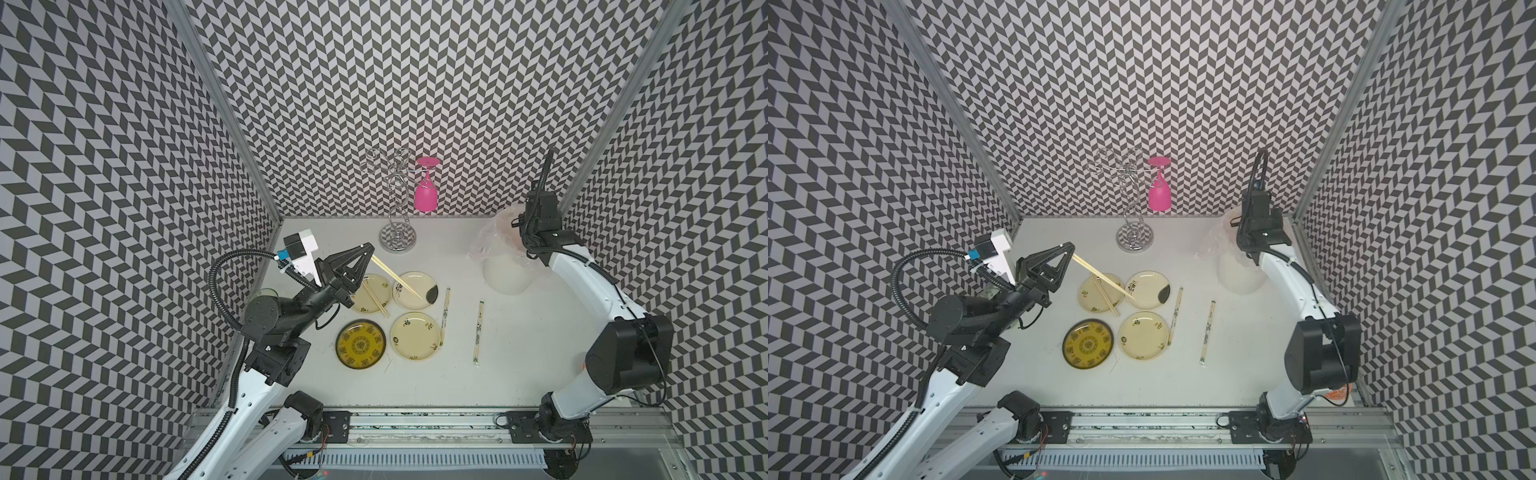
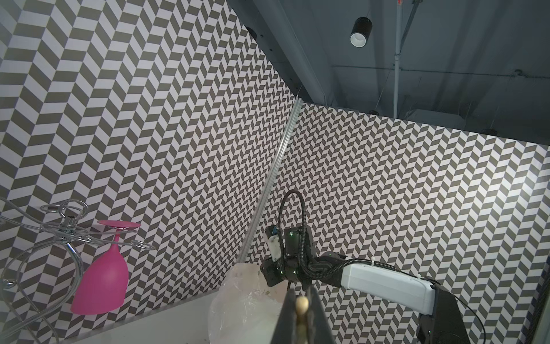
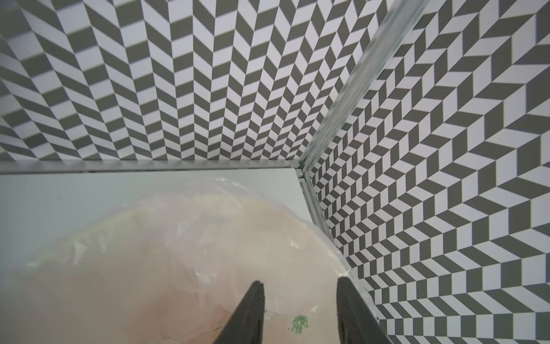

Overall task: Remove the packaging of disposable chopsticks
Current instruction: Place the packet bag in the trash bin, then place the disposable chopsticks on the plate.

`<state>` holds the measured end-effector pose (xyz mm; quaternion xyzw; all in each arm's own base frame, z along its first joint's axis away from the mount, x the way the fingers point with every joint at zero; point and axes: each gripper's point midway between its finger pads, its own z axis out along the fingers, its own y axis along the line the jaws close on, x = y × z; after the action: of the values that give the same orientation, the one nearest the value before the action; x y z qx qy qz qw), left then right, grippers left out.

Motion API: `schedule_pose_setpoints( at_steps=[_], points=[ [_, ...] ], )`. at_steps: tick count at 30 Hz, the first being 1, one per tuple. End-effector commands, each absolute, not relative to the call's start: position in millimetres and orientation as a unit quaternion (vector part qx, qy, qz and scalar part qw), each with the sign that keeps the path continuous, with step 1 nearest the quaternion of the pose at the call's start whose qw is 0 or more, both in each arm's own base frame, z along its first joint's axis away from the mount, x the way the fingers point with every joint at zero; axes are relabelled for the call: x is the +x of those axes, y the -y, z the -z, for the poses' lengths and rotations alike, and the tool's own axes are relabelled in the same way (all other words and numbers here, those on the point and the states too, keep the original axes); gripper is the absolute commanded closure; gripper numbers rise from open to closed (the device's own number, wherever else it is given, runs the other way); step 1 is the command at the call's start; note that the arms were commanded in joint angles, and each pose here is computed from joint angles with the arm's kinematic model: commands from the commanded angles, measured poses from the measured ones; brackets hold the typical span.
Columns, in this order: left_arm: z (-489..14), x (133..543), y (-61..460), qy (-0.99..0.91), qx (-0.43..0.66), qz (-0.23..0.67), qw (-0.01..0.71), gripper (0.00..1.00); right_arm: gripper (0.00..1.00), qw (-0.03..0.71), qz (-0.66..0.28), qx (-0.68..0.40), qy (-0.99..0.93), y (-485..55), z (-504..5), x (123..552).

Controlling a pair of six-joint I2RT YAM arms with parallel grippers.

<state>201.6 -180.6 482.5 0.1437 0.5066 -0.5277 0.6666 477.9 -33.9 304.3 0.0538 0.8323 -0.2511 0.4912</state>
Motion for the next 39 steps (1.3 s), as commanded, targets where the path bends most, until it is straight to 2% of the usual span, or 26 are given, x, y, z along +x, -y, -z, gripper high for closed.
schedule_pose_setpoints(
  at_steps=[1, 5, 7, 12, 16, 19, 23, 27, 34, 39],
  points=[
    [-486, 200, 179, -0.501, 0.145, 0.529, 0.67, 1.0, 0.56, 0.514, 0.229, 0.076, -0.823, 33, -331, 473],
    [-485, 202, 180, -0.503, 0.145, 0.528, 0.669, 1.0, 0.49, 0.538, 0.212, 0.089, -0.811, 32, -362, 465],
    [-485, 203, 180, -0.504, 0.143, 0.529, 0.667, 1.0, 0.39, 0.541, 0.206, 0.091, -0.81, 32, -370, 463],
    [-485, 205, 182, -0.503, 0.143, 0.534, 0.664, 1.0, 0.38, 0.55, 0.147, 0.097, -0.816, 22, -384, 461],
    [-482, 214, 187, -0.513, 0.143, 0.531, 0.659, 1.0, 0.38, 0.598, -0.006, 0.053, -0.8, -29, -418, 445],
    [-478, 225, 197, -0.529, 0.154, 0.527, 0.647, 1.0, 0.39, 0.626, -0.15, -0.03, -0.764, -86, -445, 417],
    [-478, 237, 209, -0.538, 0.182, 0.528, 0.631, 1.0, 0.42, 0.647, -0.338, -0.143, -0.669, -144, -475, 348],
    [-479, 244, 221, -0.543, 0.229, 0.535, 0.605, 1.0, 0.43, 0.612, -0.48, -0.24, -0.58, -182, -481, 273],
    [-482, 237, 227, -0.534, 0.293, 0.541, 0.58, 1.0, 0.43, 0.551, -0.523, -0.335, -0.558, -225, -463, 204],
    [-486, 228, 228, -0.526, 0.309, 0.555, 0.565, 1.0, 0.43, 0.536, -0.526, -0.371, -0.546, -236, -449, 179]
  ],
)
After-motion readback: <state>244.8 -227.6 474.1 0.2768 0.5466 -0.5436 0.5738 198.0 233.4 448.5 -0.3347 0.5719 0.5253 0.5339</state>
